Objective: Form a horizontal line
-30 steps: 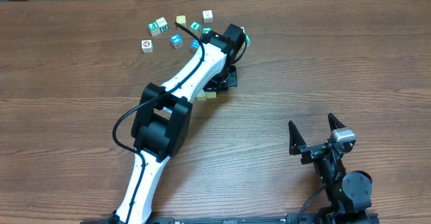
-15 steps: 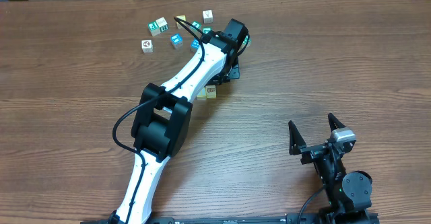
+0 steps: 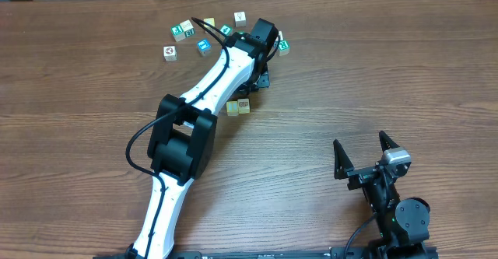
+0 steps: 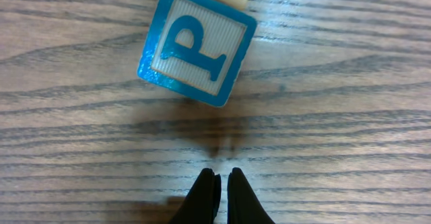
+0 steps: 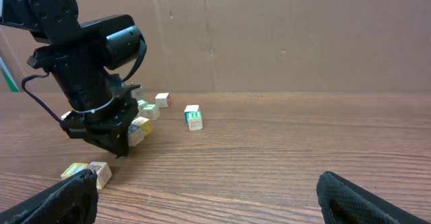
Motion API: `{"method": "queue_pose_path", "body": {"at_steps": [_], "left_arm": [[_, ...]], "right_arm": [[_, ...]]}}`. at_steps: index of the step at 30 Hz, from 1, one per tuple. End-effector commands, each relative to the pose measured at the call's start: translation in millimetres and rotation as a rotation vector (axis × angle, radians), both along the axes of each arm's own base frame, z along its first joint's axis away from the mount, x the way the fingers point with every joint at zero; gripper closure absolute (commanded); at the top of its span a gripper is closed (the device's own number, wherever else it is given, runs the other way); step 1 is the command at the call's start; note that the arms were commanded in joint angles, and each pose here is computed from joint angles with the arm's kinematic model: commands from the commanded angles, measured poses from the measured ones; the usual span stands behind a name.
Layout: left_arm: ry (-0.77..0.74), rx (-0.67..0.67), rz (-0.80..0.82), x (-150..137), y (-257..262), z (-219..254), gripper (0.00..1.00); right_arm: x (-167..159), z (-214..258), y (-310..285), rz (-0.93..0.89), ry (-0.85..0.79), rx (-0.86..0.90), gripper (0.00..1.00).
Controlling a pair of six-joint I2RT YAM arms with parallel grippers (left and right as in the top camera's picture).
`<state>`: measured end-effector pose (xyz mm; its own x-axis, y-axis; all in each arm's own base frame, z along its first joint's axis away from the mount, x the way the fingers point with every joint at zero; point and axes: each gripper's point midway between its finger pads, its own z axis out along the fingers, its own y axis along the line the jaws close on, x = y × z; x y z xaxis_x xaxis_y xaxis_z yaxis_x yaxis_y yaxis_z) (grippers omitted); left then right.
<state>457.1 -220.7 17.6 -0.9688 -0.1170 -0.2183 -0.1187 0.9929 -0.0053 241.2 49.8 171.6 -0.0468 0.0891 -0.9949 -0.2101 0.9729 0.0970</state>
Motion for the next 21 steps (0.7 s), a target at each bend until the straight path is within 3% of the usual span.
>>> {"method": "queue_pose_path", "body": {"at_steps": [1,21], "left_arm": [[-0.020,0.006,0.015,4.4,1.4,8.6,0.96],[0.062,-0.018,0.003,-13.5,-1.1,5.0,0.96]], "right_arm": [[0.6,-2.0,-1.7,-0.008,-0.004,-0.004,0.00],[0.6,-2.0,-1.7,-0.008,-0.004,-0.004,0.00]]}}
